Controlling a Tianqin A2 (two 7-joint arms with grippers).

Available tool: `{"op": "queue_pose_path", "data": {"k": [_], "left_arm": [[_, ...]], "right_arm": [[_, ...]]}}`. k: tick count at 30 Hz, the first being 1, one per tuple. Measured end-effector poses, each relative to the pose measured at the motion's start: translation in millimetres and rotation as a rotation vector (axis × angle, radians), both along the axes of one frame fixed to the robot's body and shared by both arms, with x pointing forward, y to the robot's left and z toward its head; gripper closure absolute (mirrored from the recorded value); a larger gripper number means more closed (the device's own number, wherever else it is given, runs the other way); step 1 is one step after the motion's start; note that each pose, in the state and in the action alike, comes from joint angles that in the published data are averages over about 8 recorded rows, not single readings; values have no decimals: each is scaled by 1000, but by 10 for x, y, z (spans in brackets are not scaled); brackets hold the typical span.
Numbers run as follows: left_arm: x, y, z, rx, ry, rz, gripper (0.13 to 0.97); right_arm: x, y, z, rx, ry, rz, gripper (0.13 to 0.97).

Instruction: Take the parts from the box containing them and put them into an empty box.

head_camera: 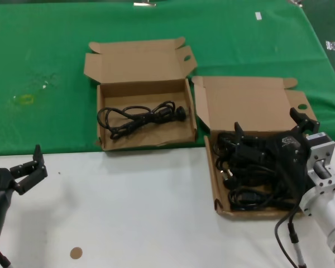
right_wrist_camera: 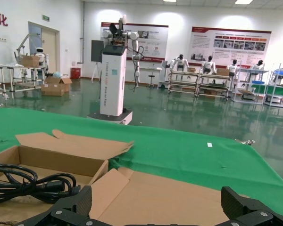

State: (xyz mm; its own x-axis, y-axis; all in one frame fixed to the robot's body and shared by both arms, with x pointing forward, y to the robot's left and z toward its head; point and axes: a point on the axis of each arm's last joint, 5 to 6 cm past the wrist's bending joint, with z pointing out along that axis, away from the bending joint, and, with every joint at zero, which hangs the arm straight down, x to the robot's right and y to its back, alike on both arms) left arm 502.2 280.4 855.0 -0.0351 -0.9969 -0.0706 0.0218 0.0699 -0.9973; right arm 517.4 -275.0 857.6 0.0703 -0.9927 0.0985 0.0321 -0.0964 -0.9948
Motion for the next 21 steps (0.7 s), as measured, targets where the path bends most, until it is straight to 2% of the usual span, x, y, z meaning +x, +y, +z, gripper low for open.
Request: {"op": "queue_pose_path", "data": {"k": [21], "left_arm": [[0,0,0,0,0,0,132]], "right_arm": [[0,0,0,0,0,0,130]]}}
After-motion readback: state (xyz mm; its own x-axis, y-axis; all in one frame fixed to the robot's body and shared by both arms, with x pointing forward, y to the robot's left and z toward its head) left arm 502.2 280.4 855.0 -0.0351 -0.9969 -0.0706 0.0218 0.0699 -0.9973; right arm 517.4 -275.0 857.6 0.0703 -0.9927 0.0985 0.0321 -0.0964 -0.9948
